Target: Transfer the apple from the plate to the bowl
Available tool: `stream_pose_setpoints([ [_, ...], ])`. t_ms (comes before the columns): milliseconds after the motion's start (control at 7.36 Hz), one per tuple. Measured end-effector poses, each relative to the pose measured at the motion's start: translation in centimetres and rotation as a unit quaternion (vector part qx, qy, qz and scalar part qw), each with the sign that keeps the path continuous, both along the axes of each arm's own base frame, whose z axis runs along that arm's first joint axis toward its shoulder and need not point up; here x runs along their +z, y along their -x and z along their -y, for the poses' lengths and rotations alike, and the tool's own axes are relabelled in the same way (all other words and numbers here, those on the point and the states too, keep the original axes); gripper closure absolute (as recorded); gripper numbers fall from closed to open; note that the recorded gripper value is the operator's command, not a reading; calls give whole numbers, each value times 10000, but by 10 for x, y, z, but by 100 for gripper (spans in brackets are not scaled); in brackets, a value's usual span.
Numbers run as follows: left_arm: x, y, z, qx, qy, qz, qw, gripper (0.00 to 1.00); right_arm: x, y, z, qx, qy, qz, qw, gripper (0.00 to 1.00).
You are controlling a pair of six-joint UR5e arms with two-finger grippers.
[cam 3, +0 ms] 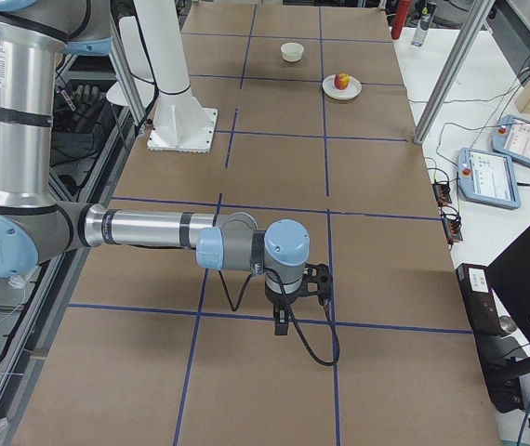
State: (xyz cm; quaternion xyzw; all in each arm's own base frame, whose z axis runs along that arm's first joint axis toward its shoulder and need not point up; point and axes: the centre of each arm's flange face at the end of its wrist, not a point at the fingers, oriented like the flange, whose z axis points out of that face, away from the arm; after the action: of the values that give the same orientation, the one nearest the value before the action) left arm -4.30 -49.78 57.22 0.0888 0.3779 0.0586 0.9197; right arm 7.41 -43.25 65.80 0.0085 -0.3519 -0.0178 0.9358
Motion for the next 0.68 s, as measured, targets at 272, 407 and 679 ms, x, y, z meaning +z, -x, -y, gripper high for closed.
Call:
stream_pose_setpoints([
  [272,-67,-76,53,-76,137,-177,9997,0,0,0,0,0,0,0,10000,0],
  [407,-106,-127,75,-4,180,-294,9994,0,0,0,0,0,0,0,10000,0],
  [679,-180,-242,103,127,494,-551,9972,0,0,0,0,0,0,0,10000,0],
])
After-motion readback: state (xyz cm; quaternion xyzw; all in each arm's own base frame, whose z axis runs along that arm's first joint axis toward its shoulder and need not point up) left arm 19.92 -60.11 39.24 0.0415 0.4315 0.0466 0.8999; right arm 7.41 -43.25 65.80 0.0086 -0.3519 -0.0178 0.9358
